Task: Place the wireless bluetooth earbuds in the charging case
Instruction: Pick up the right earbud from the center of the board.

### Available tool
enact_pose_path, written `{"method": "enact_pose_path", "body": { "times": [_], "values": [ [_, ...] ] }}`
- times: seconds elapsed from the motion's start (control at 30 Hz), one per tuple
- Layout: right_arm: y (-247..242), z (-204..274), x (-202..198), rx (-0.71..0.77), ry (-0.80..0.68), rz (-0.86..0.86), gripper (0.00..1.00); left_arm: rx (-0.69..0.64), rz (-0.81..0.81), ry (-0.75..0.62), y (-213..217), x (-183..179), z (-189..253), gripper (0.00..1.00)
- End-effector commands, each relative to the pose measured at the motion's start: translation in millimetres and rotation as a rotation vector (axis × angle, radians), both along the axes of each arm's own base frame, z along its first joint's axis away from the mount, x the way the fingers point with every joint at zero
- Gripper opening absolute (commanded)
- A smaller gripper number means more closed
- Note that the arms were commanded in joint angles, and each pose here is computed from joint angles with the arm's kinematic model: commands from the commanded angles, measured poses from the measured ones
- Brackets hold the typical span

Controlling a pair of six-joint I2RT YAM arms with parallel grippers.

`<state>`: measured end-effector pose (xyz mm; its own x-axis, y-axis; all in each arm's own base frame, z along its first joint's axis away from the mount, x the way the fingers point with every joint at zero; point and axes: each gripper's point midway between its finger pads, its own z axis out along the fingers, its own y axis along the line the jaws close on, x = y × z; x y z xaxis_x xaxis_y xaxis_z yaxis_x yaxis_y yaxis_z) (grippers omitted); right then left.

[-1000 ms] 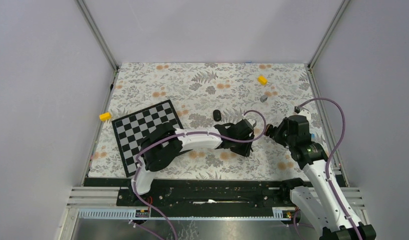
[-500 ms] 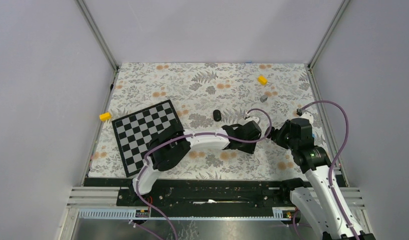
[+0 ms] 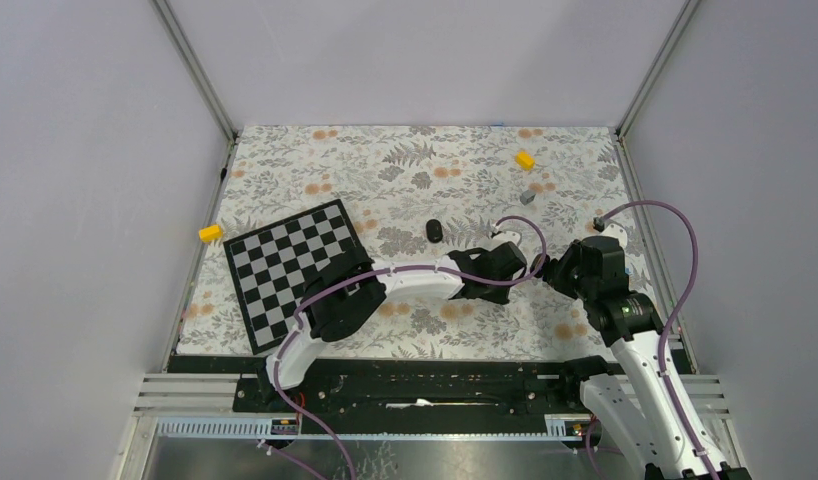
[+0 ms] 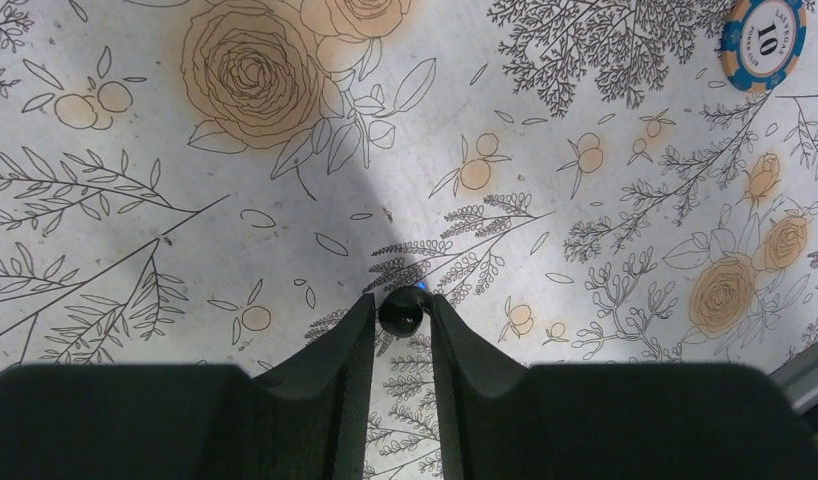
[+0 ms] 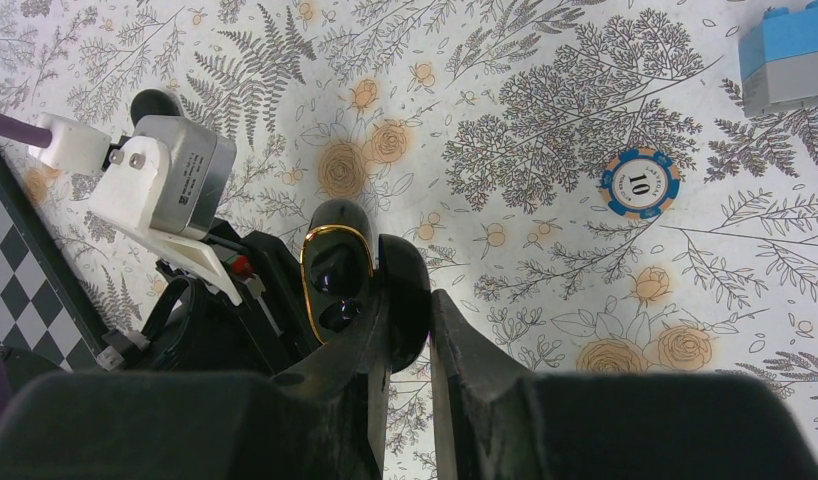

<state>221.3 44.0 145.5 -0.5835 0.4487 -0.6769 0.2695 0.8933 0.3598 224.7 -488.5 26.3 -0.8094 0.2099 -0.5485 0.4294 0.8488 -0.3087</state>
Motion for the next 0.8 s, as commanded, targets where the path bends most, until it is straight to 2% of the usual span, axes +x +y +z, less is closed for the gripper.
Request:
{"method": "enact_pose_path", "body": {
  "times": [0.0,0.17,0.27,0.53,0.77],
  "values": [
    [-0.2,20.8,5.4,0.003,-0.057,0.003,0.0,0.005,0.009,-0.024,0.8,-1.1,5.6,0.28],
    [0.1,21.8,5.1,0.004,-0.061,0.005,0.0,0.009,0.001,-0.047,0.7,1.7,9.5,0.23],
    [-0.2,22.7,5.2,0.001,-0.062,0.007,0.0,0.002,-0.011,-0.055,-0.5,2.0,15.5,0.17],
    [0.5,20.1,6.3,0.001,-0.053,0.01,0.0,0.002,0.0,-0.15,9.2,13.6,45.0,0.17],
    [17.1,7.5,13.9,0.064,-0.024,0.06,0.0,0.014,0.031,-0.305,36.7,35.7,78.5,0.17]
  ]
}}
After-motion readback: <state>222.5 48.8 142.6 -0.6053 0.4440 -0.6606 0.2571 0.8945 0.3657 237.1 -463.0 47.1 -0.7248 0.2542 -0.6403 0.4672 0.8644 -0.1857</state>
